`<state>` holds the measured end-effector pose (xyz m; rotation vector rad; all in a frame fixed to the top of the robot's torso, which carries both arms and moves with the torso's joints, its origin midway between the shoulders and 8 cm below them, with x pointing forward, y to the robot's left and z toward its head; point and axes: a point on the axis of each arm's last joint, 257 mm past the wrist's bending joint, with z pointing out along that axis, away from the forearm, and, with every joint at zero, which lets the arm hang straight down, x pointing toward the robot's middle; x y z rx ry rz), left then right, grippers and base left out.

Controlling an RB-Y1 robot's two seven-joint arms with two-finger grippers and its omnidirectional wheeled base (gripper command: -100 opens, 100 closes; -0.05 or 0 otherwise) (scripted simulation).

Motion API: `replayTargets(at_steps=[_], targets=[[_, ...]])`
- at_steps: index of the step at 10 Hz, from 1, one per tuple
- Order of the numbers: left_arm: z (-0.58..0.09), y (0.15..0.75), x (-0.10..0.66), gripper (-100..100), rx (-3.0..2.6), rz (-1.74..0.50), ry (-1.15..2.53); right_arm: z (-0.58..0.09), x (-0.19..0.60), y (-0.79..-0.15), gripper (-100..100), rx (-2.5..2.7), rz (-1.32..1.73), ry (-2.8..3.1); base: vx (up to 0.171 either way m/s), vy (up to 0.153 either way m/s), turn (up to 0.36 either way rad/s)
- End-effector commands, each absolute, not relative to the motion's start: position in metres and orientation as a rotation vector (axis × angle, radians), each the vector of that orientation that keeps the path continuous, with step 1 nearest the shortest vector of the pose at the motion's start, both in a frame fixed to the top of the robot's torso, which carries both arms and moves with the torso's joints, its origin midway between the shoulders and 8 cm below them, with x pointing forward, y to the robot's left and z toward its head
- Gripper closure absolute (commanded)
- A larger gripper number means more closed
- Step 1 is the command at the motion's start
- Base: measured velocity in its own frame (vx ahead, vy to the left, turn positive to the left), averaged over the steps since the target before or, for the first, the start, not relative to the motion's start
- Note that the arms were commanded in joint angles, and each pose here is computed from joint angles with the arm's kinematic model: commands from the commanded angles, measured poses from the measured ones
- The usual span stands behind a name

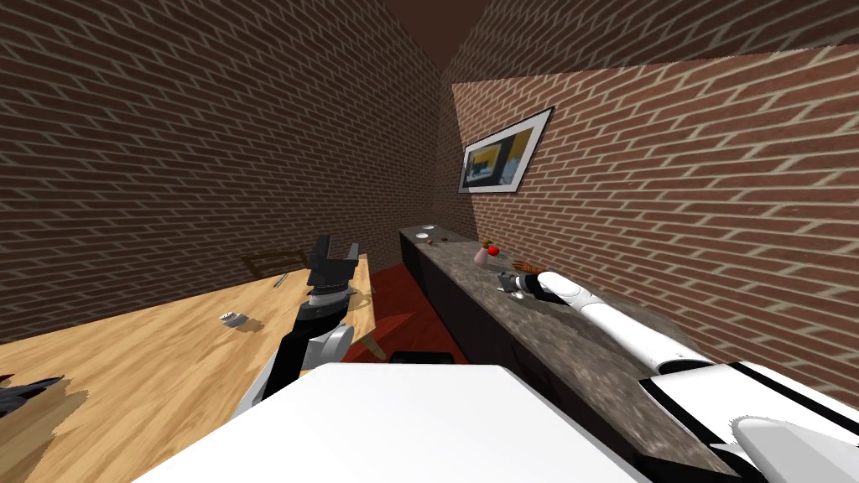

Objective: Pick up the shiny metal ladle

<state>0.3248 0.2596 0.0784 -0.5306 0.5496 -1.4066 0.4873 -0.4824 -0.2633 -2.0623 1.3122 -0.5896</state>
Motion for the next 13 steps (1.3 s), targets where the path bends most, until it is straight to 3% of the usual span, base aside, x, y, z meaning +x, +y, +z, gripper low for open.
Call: replayTargets(at_steps=[1,4,13], targets=[[0.078,0.260,0.325,0,-0.531,-1.407,0.550,-0.258,0.478,-0.523,-100,-2.155,-0.656,1.323,0.026,-0.029,0.157],[0.078,0.260,0.325,0,-0.531,-1.407,0.550,-0.263,0.473,-0.537,-100,-2.145,-0.657,1.371,0.010,-0.015,0.016],[0.078,0.260,0.325,0,-0.531,-1.407,0.550,-0.269,0.408,-0.664,-100,-2.406,-0.750,1.528,0.024,-0.026,0.091]])
